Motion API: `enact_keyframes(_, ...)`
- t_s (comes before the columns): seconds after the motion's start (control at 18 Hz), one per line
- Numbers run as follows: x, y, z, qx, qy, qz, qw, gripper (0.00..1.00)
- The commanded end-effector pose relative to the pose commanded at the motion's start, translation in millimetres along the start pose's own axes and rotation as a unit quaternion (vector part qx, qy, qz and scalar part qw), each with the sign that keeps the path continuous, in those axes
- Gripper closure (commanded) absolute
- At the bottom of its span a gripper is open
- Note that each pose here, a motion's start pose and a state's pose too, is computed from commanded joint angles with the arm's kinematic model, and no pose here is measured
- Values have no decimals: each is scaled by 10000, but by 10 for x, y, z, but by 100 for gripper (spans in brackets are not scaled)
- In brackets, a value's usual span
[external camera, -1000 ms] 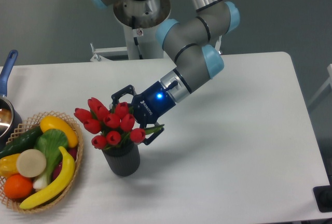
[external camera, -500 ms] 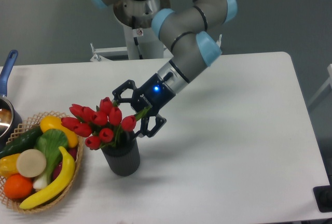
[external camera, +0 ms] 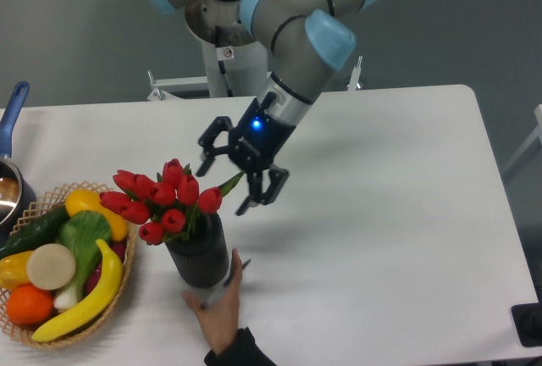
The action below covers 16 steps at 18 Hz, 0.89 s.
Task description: Insert the flowers into the vase
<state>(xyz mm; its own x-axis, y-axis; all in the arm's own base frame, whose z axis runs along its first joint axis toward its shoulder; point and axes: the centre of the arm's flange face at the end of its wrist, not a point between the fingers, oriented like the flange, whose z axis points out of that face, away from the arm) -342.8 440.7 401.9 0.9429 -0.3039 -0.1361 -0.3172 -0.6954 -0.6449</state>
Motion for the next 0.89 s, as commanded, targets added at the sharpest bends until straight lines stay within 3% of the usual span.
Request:
enact_keyframes(0.17, 20, -106, -302, -482, -451, 208, 9976, 0)
enact_keyframes(0.5, -55, 182, -676, -1783, -1038, 258, 9781, 0)
enact_keyframes(0.67, -12, 410, -1004, -2151, -894, 52, 9725, 0)
enact_keyframes(0.89, 87, 604, -1412, -2335, -578, 123, 9706, 0)
